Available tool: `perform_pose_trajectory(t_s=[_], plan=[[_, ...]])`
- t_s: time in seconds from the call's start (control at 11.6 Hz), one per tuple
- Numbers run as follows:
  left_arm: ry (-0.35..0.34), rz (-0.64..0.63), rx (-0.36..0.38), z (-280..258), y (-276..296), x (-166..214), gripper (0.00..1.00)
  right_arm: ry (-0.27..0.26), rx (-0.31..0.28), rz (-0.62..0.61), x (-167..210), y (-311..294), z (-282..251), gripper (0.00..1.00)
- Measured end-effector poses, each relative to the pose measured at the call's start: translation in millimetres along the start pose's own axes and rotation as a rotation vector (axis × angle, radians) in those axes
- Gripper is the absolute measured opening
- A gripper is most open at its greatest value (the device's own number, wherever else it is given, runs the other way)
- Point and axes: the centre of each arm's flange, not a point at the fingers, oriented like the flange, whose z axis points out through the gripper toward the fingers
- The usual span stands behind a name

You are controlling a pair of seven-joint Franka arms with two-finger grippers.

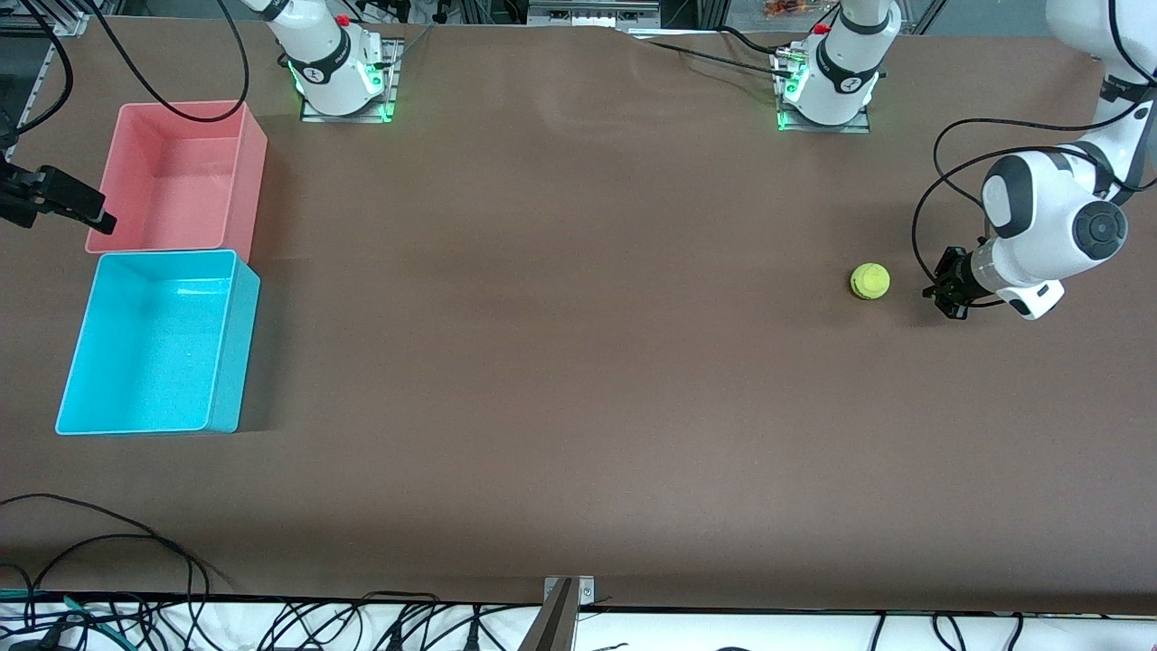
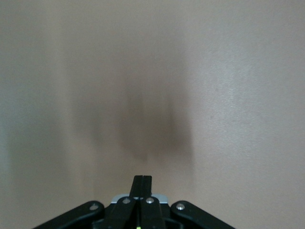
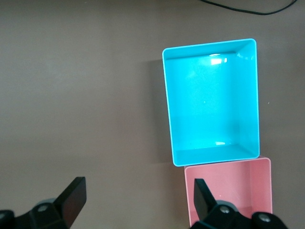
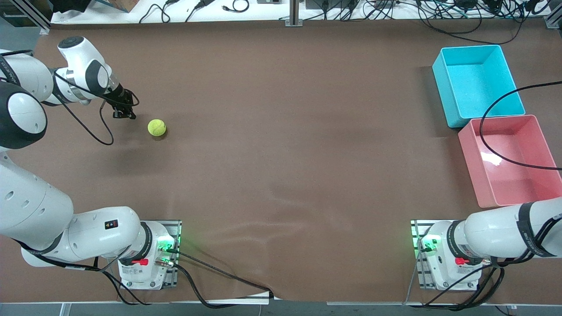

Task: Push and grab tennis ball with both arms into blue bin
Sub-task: 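Push the tennis ball with the left gripper toward the bins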

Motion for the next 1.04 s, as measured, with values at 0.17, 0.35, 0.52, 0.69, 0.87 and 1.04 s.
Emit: perform_pose_trajectory(t_s=[0.17,0.35,0.52,0.69,0.87,1.04], plan=[[-0.001,-0.025,0.000,14,-5,-4,0.01,0.000,0.000,0.000,0,0,0,1.00],[-0.004,-0.042,-0.001,20,-6,-13,0.01,0.000,0.000,0.000,0,0,0,1.00],[-0.007,-0.052,0.009,25,-10,-16,0.01,0.000,0.000,0.000,0,0,0,1.00],[-0.009,-0.056,0.019,30,-14,-17,0.01,0.000,0.000,0.000,0,0,0,1.00],[-0.011,-0.057,0.026,33,-17,-17,0.01,0.000,0.000,0.000,0,0,0,1.00],[-0.012,-0.047,0.033,35,-18,-23,0.01,0.000,0.000,0.000,0,0,0,1.00]])
